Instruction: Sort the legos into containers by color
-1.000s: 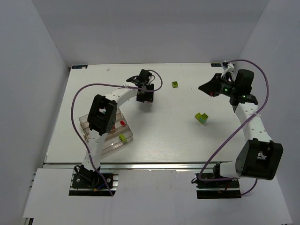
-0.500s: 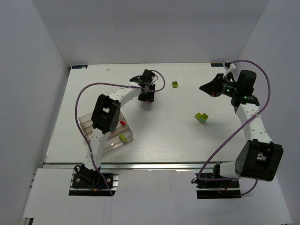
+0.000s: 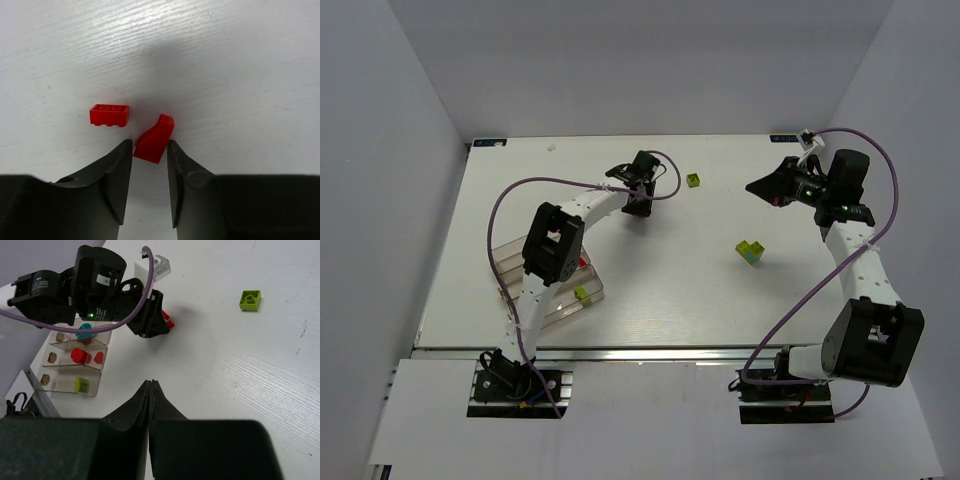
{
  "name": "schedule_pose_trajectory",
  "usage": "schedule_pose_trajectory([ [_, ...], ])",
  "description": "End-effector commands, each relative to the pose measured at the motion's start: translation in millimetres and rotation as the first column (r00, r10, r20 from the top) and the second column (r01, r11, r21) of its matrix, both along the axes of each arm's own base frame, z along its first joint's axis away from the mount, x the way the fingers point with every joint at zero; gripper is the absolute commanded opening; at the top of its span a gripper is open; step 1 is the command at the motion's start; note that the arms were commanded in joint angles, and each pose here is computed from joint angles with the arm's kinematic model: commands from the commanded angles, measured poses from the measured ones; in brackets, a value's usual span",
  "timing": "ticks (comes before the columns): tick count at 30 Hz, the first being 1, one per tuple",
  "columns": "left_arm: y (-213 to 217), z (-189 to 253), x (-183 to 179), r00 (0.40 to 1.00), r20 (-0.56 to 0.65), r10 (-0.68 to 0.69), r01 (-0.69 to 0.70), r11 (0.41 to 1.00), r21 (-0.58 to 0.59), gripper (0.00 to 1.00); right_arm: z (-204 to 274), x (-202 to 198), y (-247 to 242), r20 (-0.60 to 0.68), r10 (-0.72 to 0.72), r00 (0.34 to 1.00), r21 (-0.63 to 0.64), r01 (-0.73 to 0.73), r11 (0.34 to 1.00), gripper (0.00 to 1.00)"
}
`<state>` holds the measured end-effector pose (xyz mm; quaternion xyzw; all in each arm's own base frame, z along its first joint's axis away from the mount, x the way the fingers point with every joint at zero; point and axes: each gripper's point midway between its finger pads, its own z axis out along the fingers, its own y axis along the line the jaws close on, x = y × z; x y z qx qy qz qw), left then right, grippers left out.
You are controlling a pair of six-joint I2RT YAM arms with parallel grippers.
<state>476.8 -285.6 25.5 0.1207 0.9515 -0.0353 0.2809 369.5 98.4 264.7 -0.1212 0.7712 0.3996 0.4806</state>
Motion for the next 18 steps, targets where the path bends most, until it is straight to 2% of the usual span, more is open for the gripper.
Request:
schedule_pose_trajectory([
  [1, -4, 10, 11, 0.999, 0.052, -0.002, 0.001, 1.0, 0.01, 0.41, 11, -4, 1, 0.052, 0.017, 0.998, 0.007, -0.018, 1.0, 0.01],
  [6, -2, 10, 12, 0.998, 0.056, 0.0, -0.001, 1.0, 0.021, 0.3, 12, -5, 2, 0.055, 0.021, 0.998, 0.01, -0.021, 1.0, 0.03],
  [8, -1, 14, 13, 0.998, 0.068, 0.004, -0.005, 1.0, 0.023, 0.2, 13, -5, 1, 0.06, 0.02, 0.998, 0.011, -0.021, 1.0, 0.03],
  [11, 0, 24, 12, 0.996, 0.093, 0.001, -0.003, 1.0, 0.013, 0.11, 12, -6, 2, 0.059, 0.028, 0.998, 0.012, -0.029, 1.0, 0.04],
  [15, -5, 50, 2, 0.991, 0.129, -0.033, 0.037, 0.999, -0.03, 0.08, 12, -7, 3, 0.056, 0.039, 0.998, 0.014, -0.04, 0.999, 0.06],
  [17, -4, 85, -4, 0.983, 0.18, -0.037, 0.051, 0.996, -0.074, 0.08, 11, -7, 2, 0.054, 0.041, 0.998, 0.014, -0.041, 0.999, 0.07],
  [18, 1, 81, -15, 0.986, 0.162, -0.046, 0.058, 0.996, -0.069, 0.08, 12, -7, 2, 0.058, 0.041, 0.997, 0.013, -0.042, 0.999, 0.07],
])
